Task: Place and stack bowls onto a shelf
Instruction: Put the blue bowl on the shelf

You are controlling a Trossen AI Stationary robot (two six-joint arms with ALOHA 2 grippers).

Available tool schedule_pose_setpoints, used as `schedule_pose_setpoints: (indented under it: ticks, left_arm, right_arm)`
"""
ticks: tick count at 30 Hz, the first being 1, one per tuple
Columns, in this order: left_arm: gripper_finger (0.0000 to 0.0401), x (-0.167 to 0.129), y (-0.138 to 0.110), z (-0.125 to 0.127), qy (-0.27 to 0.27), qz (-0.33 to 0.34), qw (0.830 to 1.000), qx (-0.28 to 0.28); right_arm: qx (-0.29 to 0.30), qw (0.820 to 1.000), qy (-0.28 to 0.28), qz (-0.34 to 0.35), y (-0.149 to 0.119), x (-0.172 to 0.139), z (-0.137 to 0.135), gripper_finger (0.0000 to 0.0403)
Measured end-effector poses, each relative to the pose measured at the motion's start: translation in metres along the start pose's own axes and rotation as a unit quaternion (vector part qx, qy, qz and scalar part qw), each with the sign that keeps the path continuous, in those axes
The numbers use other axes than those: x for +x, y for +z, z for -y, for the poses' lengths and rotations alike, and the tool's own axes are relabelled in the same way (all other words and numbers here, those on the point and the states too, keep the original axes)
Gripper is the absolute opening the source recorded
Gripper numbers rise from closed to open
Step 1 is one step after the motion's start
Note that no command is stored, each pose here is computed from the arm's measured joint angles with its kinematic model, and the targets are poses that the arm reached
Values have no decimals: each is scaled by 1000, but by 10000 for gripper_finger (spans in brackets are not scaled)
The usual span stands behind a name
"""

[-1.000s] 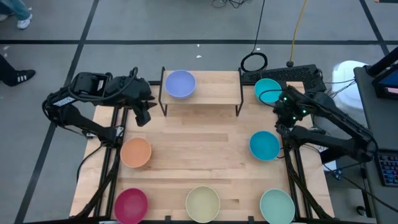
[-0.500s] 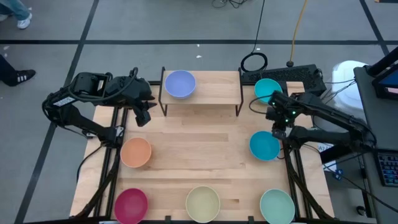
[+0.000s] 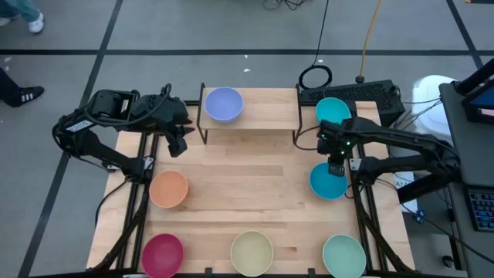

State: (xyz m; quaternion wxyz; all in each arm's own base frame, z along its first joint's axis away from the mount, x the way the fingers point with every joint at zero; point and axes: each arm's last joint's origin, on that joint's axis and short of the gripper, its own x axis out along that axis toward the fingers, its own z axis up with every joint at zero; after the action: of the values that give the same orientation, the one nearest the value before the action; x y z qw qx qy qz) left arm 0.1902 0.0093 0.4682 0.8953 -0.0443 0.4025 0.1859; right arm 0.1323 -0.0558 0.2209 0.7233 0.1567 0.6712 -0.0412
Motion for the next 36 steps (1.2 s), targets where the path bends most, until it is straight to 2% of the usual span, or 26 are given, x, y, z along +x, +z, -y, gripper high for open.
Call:
schedule_pose_setpoints:
  ticks: [4,9,13,26,29,33,36]
  left_arm:
    - [120,0,0,0,0,0,1000,0]
    - [120,0,0,0,0,0,1000,0]
    - [120,0,0,0,0,0,1000,0]
    - [120,0,0,0,0,0,1000,0]
    - [120,0,0,0,0,0,1000,0]
    - [120,0,0,0,0,0,1000,-1]
    - [120,0,0,0,0,0,1000,-1]
  right_arm:
    - [-21,1000,3,-14,5,5,0,75]
    - [-38,998,-32,-29,13,11,4,75]
    - [-52,998,-32,-33,18,16,6,75]
    - [-55,997,-31,-32,38,34,12,74]
    - [-68,996,-29,-40,41,37,13,57]
    - [-82,995,-25,-49,42,40,14,10]
    - [-79,996,-28,-35,45,41,14,7]
